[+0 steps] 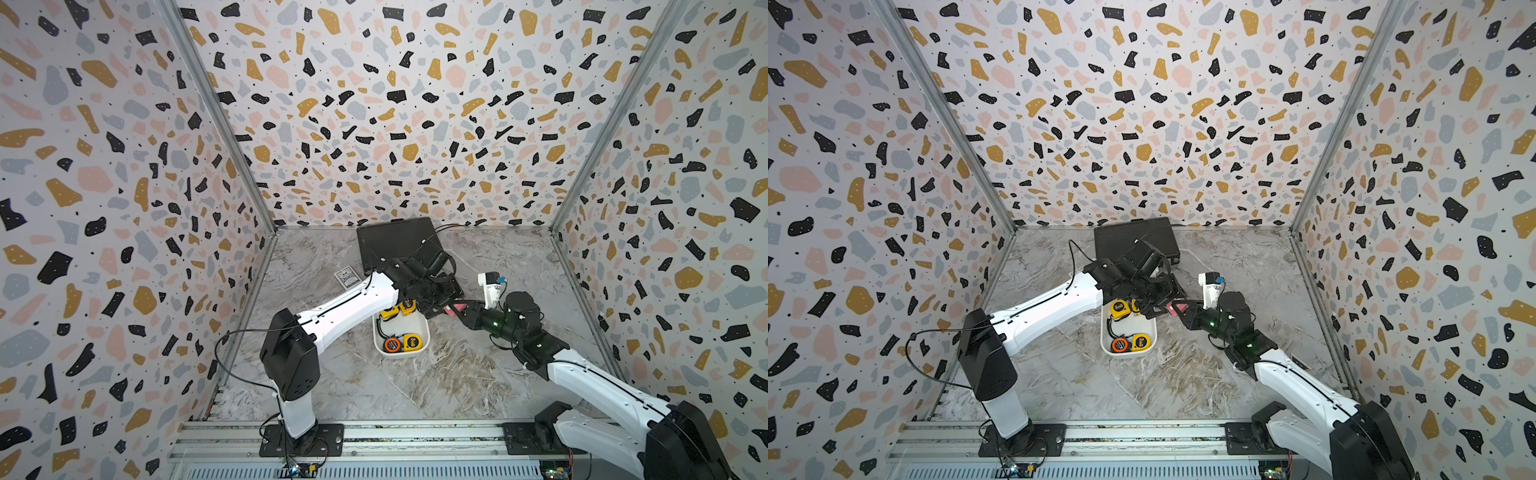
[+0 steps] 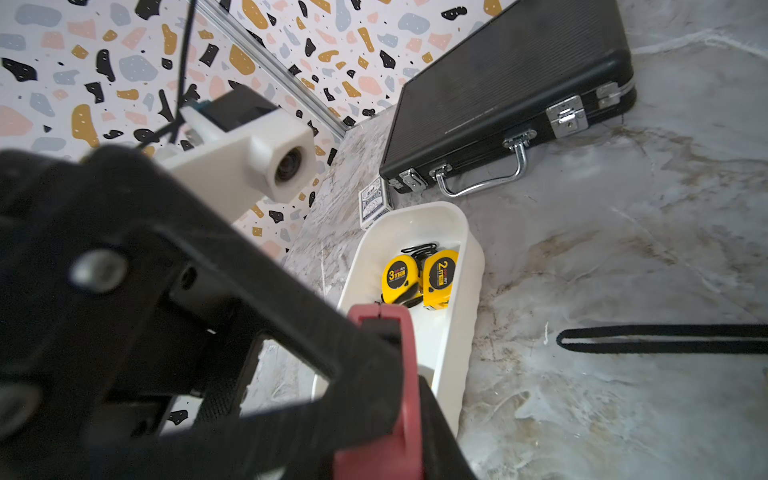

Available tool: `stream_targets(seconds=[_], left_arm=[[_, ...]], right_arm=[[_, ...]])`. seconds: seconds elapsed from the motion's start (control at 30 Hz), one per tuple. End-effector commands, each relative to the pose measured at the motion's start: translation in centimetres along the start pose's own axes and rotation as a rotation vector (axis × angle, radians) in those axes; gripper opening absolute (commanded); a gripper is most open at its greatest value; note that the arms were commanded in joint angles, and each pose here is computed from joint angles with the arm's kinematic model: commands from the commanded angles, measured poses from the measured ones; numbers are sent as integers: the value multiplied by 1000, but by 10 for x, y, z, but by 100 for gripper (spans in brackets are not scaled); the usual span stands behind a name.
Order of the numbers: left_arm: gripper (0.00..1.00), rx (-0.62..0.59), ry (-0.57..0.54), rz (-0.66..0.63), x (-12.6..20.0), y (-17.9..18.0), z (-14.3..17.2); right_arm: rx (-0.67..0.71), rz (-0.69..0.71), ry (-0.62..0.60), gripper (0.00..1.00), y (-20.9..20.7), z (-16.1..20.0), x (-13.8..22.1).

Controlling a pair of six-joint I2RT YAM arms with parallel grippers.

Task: Take the tape measure out of the storage box
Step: Place the tape measure at the center of the board.

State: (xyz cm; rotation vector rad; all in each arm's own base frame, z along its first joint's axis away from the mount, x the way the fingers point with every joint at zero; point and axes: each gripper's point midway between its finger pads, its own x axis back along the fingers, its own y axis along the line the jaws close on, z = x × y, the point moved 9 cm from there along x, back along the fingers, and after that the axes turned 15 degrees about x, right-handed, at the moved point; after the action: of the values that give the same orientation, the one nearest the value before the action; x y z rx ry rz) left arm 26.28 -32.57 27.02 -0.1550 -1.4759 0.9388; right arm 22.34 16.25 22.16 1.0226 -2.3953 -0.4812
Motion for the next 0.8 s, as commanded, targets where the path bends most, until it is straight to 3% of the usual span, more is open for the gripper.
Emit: stream_targets(seconds=[0.0,0.23,0.43,0.77], left_arm=[[100,-86,-83,-88,23,15,-7],[100,-163,-237,-254,54,51,-27],[100,-158,-278,-300,60,74,-34],[100,-163,-297,-346,56,96,-38]], right_arm=[[-29,4,37,5,-7,10,-8],[-174,4,157,5,-25,40,-31],[-289,46,246,6,-42,70,-42],[-366,119,358,9,-56,91,-45]])
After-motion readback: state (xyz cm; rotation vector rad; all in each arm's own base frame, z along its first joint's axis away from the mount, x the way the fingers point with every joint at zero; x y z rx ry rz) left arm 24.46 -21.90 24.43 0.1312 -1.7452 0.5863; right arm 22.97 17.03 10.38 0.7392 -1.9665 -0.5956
